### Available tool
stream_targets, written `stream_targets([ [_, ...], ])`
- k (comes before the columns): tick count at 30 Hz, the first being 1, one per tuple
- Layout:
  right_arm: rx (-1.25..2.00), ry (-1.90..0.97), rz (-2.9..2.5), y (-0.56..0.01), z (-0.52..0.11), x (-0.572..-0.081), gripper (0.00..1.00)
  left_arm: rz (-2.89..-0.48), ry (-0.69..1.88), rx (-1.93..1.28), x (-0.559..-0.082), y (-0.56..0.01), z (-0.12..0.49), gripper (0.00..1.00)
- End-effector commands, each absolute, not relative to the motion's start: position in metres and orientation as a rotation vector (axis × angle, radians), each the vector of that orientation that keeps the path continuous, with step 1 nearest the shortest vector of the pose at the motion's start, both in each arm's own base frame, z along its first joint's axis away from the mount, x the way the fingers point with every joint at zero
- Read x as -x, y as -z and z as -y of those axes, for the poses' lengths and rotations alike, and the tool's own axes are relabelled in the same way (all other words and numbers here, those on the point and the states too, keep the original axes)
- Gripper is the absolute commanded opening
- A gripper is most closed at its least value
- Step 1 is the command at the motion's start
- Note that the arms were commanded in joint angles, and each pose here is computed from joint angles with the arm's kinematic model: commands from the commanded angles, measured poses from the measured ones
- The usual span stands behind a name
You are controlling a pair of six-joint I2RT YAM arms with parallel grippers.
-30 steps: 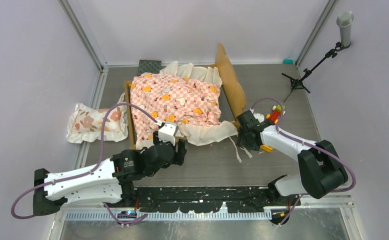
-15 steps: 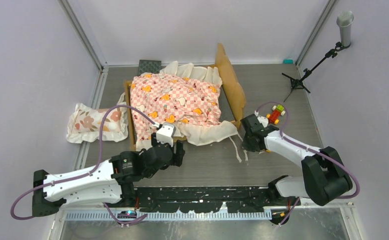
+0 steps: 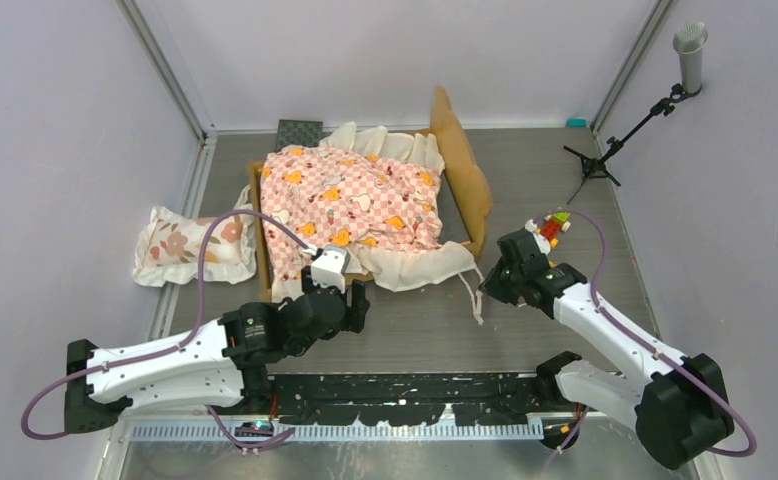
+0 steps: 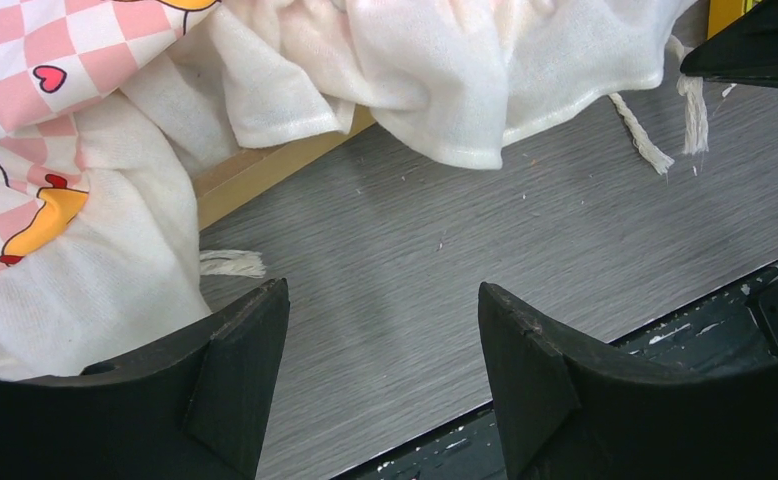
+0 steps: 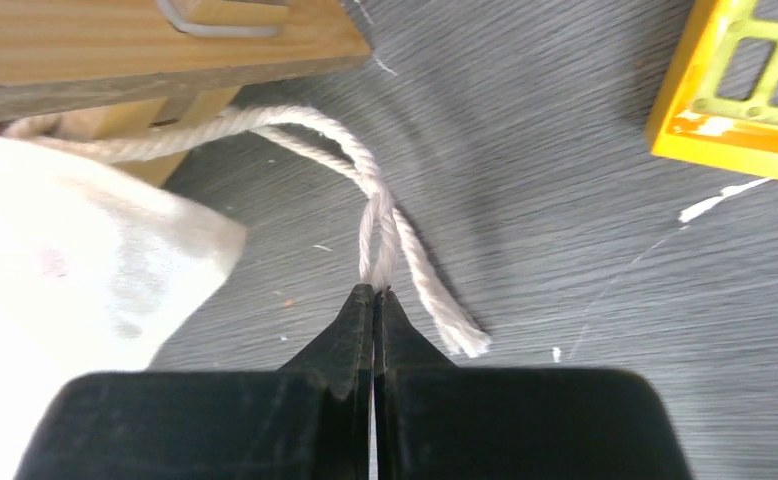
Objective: Set up the pet bed
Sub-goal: Tie the ropes to the bed frame.
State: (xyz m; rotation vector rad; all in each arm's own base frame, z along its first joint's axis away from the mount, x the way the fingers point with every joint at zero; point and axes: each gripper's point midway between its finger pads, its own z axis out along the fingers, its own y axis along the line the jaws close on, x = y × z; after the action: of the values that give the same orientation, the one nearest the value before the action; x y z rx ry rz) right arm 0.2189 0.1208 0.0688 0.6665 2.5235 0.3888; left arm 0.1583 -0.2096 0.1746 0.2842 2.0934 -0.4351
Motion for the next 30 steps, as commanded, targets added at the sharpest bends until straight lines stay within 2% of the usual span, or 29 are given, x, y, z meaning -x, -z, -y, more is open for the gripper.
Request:
stream_targets([
  [1,-0.836,-0.592,-2.421,-0.078,-0.141,-0.229,0.01,-2.080,0.429,-0.234,-0.161,-0.179,0.206,0.71],
  [6,-0.959,-0.731,-2.334,-0.070,-0.154,-0.240,0.01,-2.092,0.430,-0.218,-0.160,-0.177,0.204,0.71],
  [12,-0.970,-0.808,-2.351,-0.066,-0.168,-0.244,0.08,-2.101,0.428,-0.204,-0.159,-0.173,0.201,0.71],
  [14,-0.970,-0.826,-2.355,-0.065,-0.171,-0.245,0.14,-2.099,0.428,-0.199,-0.159,-0.174,0.200,0.71],
  [17,-0.972,-0.807,-2.360,-0.063,-0.169,-0.244,0.30,-2.102,0.427,-0.196,-0.159,-0.173,0.199,0.71],
  [22,-0.926,-0.724,-2.370,-0.065,-0.158,-0.239,0.46,-2.108,0.425,-0.193,-0.158,-0.171,0.198,0.71],
  [25,-0.873,-0.615,-2.401,-0.066,-0.146,-0.236,0.51,-2.105,0.425,-0.202,-0.158,-0.170,0.199,0.71],
  [30,-0.800,-0.444,-2.458,-0.065,-0.125,-0.225,0.51,-2.087,0.454,-0.333,-0.155,-0.179,0.214,0.68],
])
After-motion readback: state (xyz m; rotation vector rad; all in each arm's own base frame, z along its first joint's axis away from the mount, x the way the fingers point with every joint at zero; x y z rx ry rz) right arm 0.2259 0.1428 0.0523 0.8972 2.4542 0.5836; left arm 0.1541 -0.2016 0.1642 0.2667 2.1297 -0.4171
